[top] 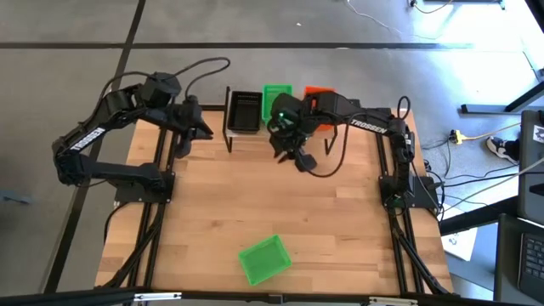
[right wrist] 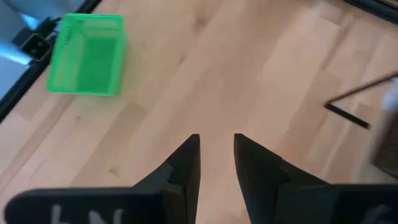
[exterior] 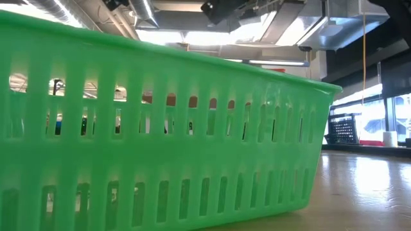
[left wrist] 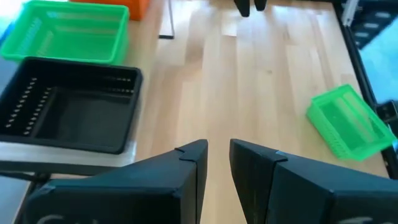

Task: Stack baskets on shelf by color
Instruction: Stack the green bin on top of the other bins on the shelf, then return to Home Position

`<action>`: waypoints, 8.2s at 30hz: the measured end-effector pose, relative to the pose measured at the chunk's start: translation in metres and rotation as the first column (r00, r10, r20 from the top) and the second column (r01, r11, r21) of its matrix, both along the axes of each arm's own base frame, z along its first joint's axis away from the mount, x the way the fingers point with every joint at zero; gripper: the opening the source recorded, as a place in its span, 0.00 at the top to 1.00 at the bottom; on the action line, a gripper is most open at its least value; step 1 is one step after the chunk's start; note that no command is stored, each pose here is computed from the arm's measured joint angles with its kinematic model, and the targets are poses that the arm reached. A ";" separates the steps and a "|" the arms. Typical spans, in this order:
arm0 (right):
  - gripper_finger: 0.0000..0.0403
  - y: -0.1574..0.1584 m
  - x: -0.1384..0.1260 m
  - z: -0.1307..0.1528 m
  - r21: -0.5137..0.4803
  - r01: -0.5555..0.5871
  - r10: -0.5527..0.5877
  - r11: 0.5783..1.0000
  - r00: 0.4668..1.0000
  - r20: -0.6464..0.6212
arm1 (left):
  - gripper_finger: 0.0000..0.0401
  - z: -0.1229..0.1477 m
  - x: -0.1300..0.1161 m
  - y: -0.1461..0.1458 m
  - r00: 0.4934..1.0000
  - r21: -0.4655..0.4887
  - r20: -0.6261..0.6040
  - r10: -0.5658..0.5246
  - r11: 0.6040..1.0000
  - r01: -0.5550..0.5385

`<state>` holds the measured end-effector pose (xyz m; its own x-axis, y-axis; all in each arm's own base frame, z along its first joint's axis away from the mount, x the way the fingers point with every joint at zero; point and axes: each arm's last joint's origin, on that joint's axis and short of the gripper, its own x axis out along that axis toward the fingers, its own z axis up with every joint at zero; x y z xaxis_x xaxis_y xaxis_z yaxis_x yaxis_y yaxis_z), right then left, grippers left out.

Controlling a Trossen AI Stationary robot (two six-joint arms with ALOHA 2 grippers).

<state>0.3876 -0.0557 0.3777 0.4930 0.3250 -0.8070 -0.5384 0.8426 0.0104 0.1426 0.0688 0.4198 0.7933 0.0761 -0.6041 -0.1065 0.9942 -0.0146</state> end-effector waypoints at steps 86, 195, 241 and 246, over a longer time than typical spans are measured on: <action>1.00 0.184 0.088 -0.187 0.103 0.144 -0.080 0.984 0.880 -0.468 | 0.85 -0.012 -0.011 -0.030 0.920 0.074 -0.183 -0.346 0.928 0.364; 0.90 -0.110 -0.024 0.008 0.133 0.933 -0.925 -0.336 -0.300 -0.232 | 0.85 0.019 -0.003 -0.011 0.997 0.403 0.070 0.026 0.914 -0.052; 1.00 0.032 -0.216 0.087 0.289 0.698 -0.740 0.655 0.517 0.431 | 1.00 -0.058 -0.200 -0.090 0.684 0.015 0.674 0.281 0.919 -0.393; 1.00 0.035 -0.245 0.060 0.362 0.650 -0.729 0.668 0.475 0.493 | 1.00 -0.071 -0.193 -0.087 0.679 -0.011 0.671 0.297 0.920 -0.391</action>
<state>0.1424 -0.0203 0.4373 0.9240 -0.2624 -0.2781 0.2861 0.9570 0.0477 -0.0504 -0.0183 0.3486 0.8843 0.4593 0.0837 -0.4519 0.8871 -0.0937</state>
